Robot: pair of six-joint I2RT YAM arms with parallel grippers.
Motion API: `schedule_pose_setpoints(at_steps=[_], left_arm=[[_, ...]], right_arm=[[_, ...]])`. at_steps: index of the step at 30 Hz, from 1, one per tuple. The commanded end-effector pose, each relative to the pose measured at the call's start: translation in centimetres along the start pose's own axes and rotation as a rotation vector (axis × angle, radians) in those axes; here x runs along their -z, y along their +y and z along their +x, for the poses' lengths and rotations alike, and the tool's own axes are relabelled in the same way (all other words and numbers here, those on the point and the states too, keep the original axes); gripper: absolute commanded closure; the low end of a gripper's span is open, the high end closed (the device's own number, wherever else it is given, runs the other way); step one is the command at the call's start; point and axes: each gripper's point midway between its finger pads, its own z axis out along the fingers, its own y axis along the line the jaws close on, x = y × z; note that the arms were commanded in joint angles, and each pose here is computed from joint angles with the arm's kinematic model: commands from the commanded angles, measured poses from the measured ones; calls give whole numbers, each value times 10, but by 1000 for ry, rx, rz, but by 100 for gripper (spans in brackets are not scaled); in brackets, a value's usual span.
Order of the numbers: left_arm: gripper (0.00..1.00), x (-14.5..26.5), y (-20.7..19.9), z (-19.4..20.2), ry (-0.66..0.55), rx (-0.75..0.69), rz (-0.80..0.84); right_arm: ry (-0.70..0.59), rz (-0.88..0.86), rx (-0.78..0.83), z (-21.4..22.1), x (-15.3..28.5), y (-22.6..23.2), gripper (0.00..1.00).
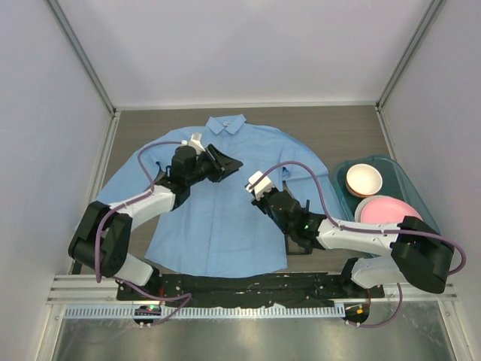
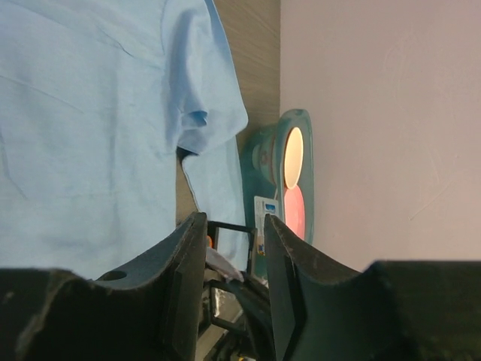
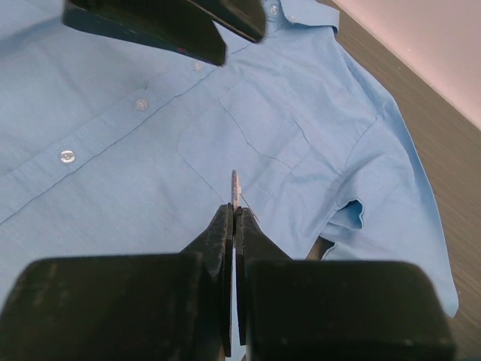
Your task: Remove the brooch from the garment
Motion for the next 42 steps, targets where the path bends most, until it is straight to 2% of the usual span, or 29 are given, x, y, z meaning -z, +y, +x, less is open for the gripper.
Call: schedule_pose_setpoints(at_steps=[1, 10, 23, 34, 42], left_arm=[[58, -14, -30, 16, 27, -14, 42], [54, -26, -28, 35, 22, -138, -61], [55, -36, -28, 52, 39, -135, -95], [67, -41, -29, 59, 60, -106, -68], [69, -42, -31, 63, 67, -62, -34]], right_arm=[[-122, 28, 13, -25, 1, -4, 99], [-135, 116, 61, -31, 0, -19, 99], [-156, 170, 80, -33, -3, -27, 99], [-153, 152, 84, -28, -7, -21, 99], [-168, 153, 94, -33, -10, -18, 99]])
